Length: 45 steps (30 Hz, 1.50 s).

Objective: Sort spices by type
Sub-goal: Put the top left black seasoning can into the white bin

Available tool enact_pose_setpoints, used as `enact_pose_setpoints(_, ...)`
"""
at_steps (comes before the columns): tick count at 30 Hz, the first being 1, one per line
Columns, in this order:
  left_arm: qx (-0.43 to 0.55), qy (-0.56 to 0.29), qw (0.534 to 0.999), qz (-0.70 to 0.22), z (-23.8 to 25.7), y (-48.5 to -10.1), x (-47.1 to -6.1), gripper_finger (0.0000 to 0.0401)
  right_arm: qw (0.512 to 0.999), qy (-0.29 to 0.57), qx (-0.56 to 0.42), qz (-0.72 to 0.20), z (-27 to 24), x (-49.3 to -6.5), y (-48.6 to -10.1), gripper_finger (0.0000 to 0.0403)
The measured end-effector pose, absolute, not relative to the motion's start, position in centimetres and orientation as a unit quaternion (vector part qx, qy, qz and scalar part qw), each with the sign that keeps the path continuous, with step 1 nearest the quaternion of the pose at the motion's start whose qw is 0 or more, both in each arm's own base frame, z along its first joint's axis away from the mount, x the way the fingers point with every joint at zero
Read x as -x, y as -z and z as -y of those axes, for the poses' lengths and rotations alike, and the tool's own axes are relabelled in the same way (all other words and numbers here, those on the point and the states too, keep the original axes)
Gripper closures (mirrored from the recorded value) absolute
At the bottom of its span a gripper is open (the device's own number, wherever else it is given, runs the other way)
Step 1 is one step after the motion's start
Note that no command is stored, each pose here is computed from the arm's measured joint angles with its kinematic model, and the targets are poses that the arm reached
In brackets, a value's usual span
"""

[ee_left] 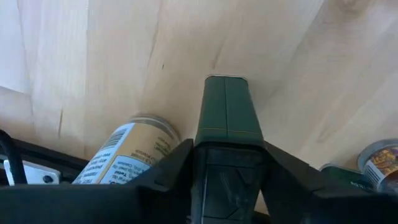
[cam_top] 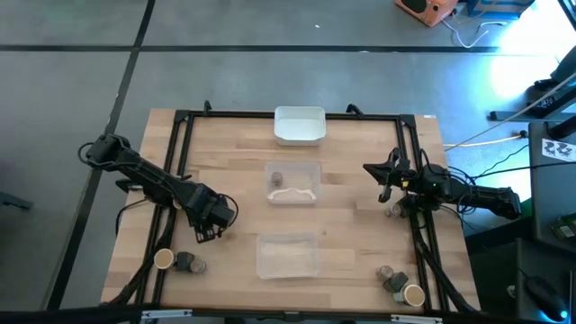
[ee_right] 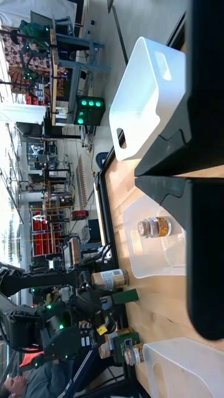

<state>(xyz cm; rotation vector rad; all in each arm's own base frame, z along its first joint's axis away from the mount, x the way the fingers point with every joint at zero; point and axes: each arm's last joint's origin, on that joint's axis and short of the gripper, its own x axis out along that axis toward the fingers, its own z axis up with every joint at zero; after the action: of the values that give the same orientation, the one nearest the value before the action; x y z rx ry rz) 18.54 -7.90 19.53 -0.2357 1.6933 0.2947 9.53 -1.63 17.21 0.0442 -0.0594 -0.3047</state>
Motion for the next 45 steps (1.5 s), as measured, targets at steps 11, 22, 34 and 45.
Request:
enact_pose_setpoints(11, 0.14, -0.142, 0.662, -0.723, 6.6, -21.2, -20.1, 0.0272, 0.988, 0.152, -0.022, 0.031, 1.6, -9.5, -17.2, 0.0391)
enact_pose_setpoints(22, 0.116, -0.189, 0.75, -0.623, 2.9, -28.1, -23.6, 0.0275, 0.987, 0.155, -0.022, 0.032, 1.6, -9.5, -17.3, 0.0391)
enact_pose_setpoints(34, 0.063, -0.217, 0.845, -0.485, -1.9, -32.8, -26.4, 0.0274, 0.988, 0.149, -0.023, 0.025, 1.6, -9.5, -17.1, 0.0391)
enact_pose_setpoints(45, 0.052, -0.267, 0.855, -0.442, -7.7, -33.0, -28.7, 0.0273, 0.985, 0.166, 0.025, 0.043, 1.7, -9.5, -17.6, 0.0391)
